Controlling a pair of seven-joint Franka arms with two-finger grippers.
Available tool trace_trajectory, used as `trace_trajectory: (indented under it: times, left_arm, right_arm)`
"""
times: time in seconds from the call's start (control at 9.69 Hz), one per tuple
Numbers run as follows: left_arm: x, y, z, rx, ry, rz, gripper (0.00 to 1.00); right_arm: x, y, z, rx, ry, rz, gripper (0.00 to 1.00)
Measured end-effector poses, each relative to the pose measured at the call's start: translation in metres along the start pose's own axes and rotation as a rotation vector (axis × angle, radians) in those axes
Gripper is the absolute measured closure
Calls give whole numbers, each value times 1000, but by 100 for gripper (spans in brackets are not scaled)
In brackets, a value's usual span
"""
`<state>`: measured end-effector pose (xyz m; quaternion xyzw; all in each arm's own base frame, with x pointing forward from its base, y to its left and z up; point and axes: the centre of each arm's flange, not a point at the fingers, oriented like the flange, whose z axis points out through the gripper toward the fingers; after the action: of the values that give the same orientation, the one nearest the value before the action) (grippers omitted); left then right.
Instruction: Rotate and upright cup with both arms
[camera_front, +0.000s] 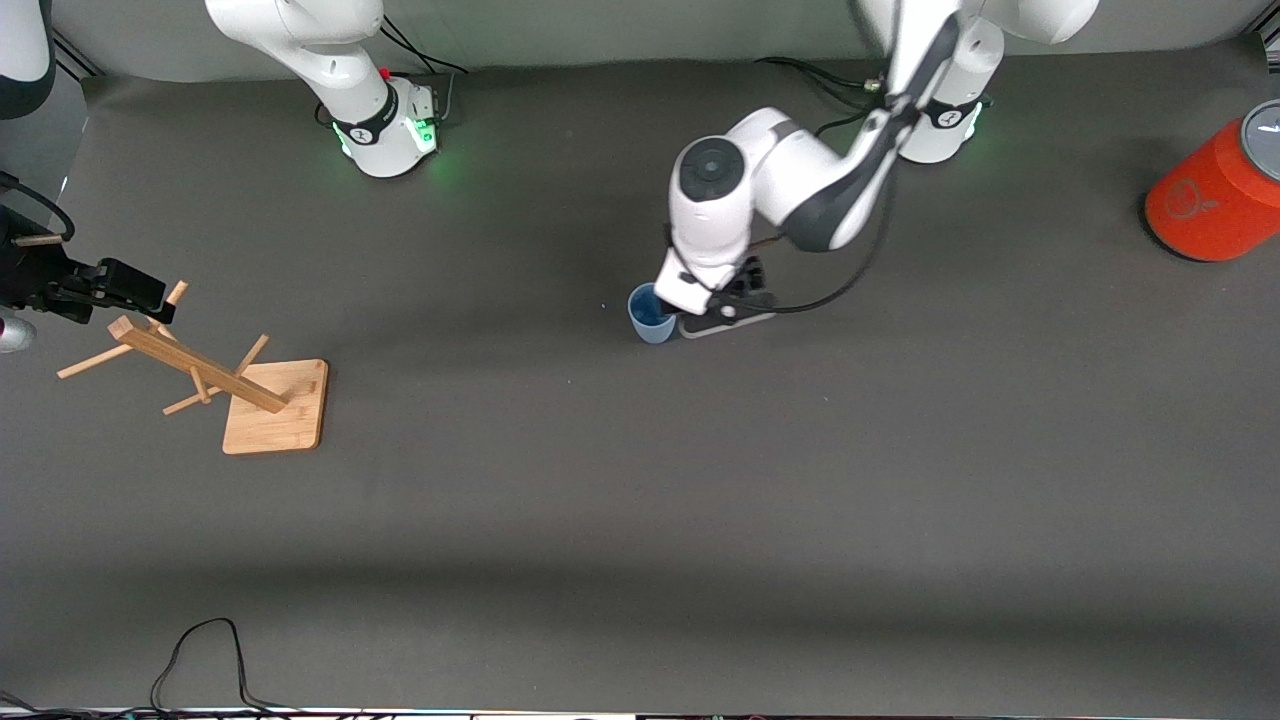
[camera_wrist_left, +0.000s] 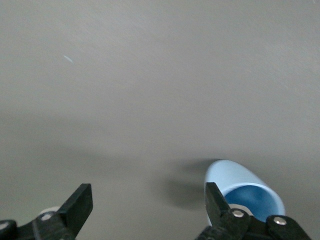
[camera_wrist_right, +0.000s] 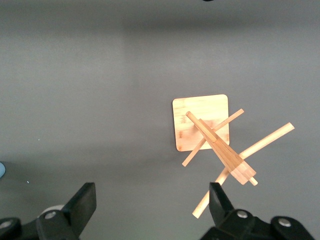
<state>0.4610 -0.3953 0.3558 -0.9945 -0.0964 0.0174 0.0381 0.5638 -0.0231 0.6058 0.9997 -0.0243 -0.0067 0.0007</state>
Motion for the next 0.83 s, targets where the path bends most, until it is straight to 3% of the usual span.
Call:
trace_trajectory:
  times: [0.21,0.41,0.62,0.83]
  left_arm:
    - [68,-107,-52,37,-49,97,0]
    - [119,-234,-100,17,-61,174,0]
    - [141,-337,-138,-14,-3,227,0]
    - [137,-399,-168,-38,26,261,0]
  right_arm:
    - [0,0,0,0,-1,0,0]
    - [0,1,0,0,-2,1,0]
    - [0,1,0,0,-2,2,0]
    - [0,1,1,0,-3,2,0]
